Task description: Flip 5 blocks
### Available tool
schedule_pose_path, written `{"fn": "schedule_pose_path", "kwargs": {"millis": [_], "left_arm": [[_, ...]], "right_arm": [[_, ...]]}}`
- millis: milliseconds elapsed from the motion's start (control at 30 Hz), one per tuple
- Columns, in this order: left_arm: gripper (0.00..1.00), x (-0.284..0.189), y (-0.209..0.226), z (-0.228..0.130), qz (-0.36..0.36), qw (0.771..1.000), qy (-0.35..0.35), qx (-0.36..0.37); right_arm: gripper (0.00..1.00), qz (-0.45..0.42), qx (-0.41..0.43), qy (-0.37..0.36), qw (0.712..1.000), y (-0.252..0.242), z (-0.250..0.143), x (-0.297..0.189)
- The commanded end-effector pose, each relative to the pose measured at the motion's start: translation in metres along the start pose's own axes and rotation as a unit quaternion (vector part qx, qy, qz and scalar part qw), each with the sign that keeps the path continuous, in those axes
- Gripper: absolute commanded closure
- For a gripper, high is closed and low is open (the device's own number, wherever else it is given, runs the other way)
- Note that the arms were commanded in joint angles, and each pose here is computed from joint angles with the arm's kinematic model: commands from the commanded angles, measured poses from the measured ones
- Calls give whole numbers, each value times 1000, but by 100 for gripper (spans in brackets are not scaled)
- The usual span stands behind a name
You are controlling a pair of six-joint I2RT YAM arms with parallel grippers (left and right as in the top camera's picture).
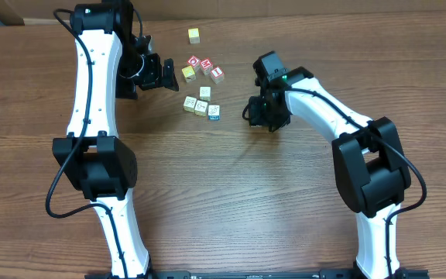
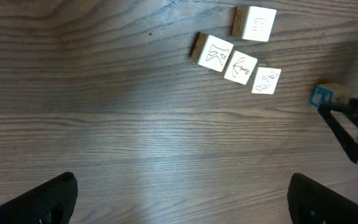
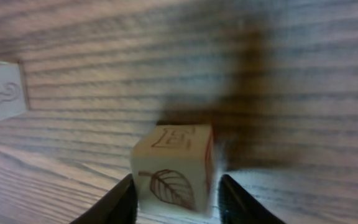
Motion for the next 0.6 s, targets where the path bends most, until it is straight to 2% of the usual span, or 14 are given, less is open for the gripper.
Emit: {"fn": "schedule_pose_path", "kwargs": {"millis": [0,233,467,567], "left_arm": [[0,-1,3,3,6,1000,-6,-9],[0,-1,3,3,6,1000,-6,-9],[0,-1,3,3,6,1000,-6,-8],[0,-1,3,3,6,1000,-6,-8]], "right_arm": [[67,-5,4,-3,1000,1,-1,2],[82,26,3,8,1000,23,6,-53],[82,47,-1,52,998,49,-20,-128],[81,39,3,77,996,55,-36,-132]]}}
Point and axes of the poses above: each gripper's point midway between its finger pads, its own x axis out along the fingers, its own y axis along the line the jaws close on, z = x × y, the point moved 6 cm from there along -x, back along the fingers
